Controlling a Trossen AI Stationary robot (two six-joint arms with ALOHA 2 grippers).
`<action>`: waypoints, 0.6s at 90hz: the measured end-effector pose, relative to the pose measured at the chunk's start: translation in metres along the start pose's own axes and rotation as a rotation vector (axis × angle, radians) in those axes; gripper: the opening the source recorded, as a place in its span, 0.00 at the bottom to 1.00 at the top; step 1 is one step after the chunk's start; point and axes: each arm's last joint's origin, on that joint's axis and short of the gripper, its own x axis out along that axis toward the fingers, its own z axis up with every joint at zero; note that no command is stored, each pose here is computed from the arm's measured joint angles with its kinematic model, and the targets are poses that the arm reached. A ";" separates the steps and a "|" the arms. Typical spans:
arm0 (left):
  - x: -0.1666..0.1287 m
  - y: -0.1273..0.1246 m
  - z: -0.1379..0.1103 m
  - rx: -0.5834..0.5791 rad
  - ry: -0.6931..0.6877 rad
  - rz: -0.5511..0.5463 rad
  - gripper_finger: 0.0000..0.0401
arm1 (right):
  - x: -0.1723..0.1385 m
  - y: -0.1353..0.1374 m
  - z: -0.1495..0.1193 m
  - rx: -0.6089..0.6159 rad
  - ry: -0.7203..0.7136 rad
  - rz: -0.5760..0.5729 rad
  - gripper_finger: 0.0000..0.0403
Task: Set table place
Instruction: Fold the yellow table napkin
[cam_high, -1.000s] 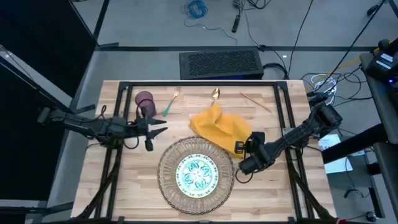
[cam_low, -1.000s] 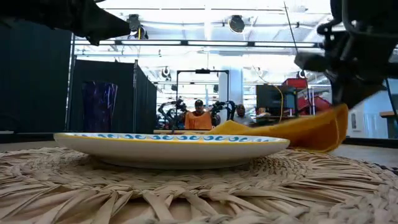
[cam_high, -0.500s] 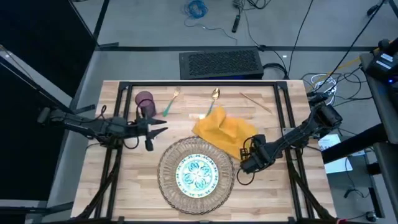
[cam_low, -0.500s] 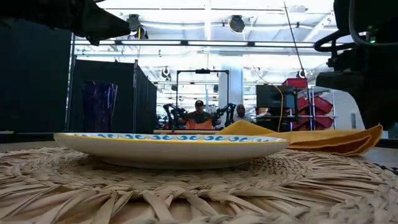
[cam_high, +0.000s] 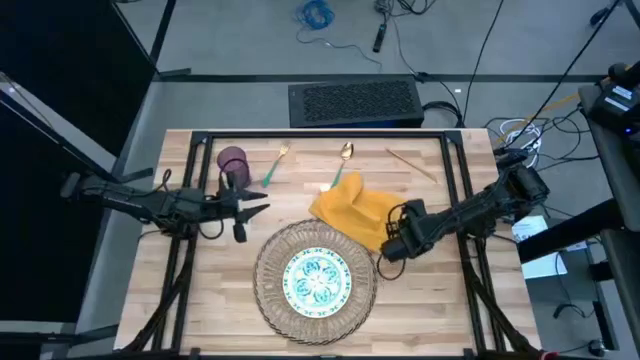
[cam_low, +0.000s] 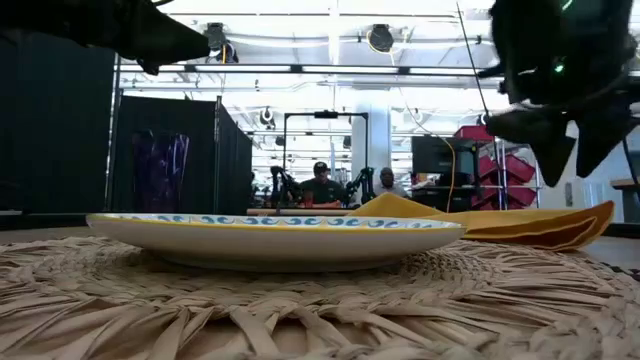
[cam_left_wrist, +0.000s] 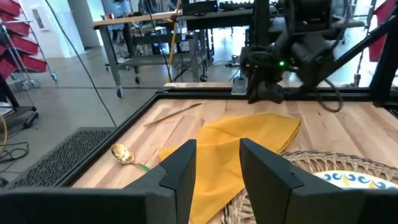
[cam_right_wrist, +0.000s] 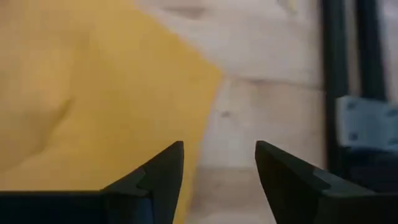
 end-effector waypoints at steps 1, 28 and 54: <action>0.000 0.000 0.000 -0.002 0.000 0.002 0.27 | 0.001 0.000 0.001 0.001 0.001 -0.003 0.44; 0.000 0.001 0.000 -0.069 0.001 0.014 0.27 | 0.057 0.013 0.017 0.028 0.062 0.095 0.36; 0.000 0.001 0.000 -0.095 0.001 0.014 0.27 | 0.083 0.007 0.015 0.038 0.048 0.123 0.31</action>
